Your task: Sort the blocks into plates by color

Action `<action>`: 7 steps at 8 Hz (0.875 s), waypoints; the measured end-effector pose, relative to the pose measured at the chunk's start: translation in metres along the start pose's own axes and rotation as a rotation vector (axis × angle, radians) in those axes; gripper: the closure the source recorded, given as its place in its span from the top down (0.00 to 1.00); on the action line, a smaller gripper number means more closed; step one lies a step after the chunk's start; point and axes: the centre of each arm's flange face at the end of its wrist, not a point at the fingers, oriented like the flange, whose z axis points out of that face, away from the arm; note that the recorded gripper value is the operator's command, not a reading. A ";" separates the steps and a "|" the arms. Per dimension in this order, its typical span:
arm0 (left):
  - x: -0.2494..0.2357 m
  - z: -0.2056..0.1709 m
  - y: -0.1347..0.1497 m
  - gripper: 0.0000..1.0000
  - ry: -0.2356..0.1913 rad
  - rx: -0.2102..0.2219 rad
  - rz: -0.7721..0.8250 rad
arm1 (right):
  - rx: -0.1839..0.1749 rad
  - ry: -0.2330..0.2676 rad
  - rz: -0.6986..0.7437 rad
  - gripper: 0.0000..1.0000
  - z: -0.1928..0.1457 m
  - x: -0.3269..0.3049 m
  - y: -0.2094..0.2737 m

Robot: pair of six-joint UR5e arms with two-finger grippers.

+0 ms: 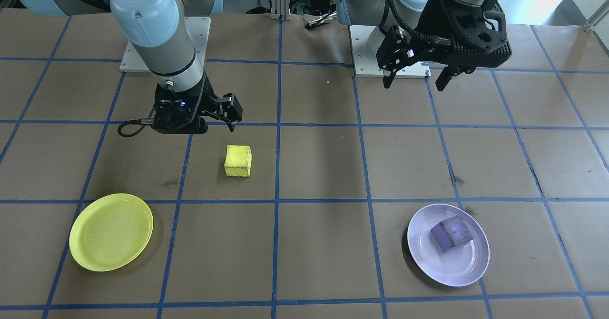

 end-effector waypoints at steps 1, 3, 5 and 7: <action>0.001 -0.004 0.002 1.00 -0.002 0.019 0.002 | -0.019 0.003 0.033 1.00 0.026 -0.010 0.002; 0.003 -0.012 0.006 1.00 -0.006 0.051 0.013 | -0.074 0.024 0.091 1.00 0.072 -0.030 0.001; 0.004 -0.022 0.010 1.00 -0.007 0.091 0.015 | -0.125 0.054 0.089 1.00 0.119 -0.045 -0.005; 0.005 -0.029 0.012 1.00 -0.004 0.125 0.017 | -0.131 0.086 0.070 1.00 0.142 -0.046 -0.011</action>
